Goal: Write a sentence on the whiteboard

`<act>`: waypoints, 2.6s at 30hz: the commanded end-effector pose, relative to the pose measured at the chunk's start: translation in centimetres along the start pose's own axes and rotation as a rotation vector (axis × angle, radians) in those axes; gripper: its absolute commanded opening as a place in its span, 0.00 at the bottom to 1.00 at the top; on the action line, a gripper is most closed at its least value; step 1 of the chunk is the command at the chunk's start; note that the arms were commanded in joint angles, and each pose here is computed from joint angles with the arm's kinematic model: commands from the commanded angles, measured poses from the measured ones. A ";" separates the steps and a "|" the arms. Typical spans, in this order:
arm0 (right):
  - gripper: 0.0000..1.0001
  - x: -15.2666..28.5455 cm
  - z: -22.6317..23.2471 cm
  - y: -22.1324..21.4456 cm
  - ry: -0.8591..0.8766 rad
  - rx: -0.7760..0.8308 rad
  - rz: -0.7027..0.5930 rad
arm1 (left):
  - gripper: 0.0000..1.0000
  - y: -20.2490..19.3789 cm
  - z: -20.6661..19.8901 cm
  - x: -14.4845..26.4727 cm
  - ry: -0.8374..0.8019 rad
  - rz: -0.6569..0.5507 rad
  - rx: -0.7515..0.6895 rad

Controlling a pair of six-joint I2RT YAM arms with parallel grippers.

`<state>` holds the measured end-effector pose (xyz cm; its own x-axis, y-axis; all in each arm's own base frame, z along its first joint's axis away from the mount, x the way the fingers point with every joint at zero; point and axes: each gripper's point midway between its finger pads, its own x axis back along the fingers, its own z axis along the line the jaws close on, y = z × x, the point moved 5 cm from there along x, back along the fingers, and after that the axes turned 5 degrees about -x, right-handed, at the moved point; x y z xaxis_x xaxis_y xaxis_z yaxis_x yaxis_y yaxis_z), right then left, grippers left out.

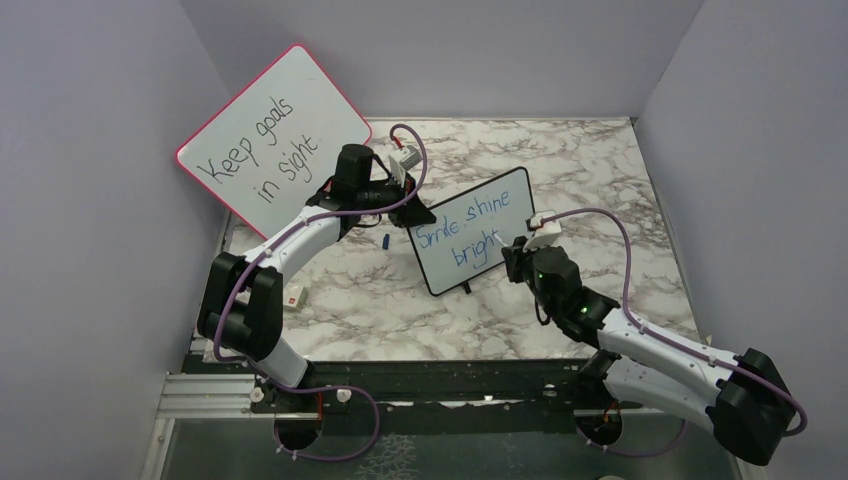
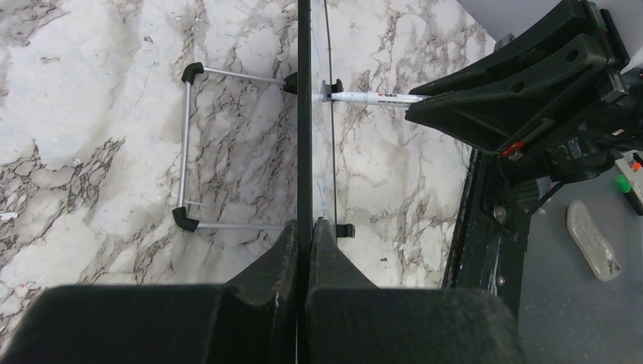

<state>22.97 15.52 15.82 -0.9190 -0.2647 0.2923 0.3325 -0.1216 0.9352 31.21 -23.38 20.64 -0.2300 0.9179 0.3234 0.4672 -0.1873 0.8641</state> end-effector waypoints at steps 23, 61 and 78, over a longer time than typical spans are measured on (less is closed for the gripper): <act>0.01 0.5 -1.1 -2.0 -0.057 -0.021 0.090 | 0.00 -1.1 1.1 -0.3 0.057 0.043 -0.037; 0.01 0.6 -2.3 -0.6 -0.126 -0.077 -0.024 | 0.00 -1.1 1.2 -0.4 0.058 0.043 -0.032; 0.01 -0.4 -1.8 -0.4 -0.095 -0.080 -0.022 | 0.00 -1.2 1.2 -0.4 0.051 0.047 -0.028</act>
<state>23.21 13.64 14.50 -0.9365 -0.1509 0.3165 0.3410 -0.1826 0.9221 31.22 -23.39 20.67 -0.2299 0.9178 0.3236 0.4678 -0.1873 0.8637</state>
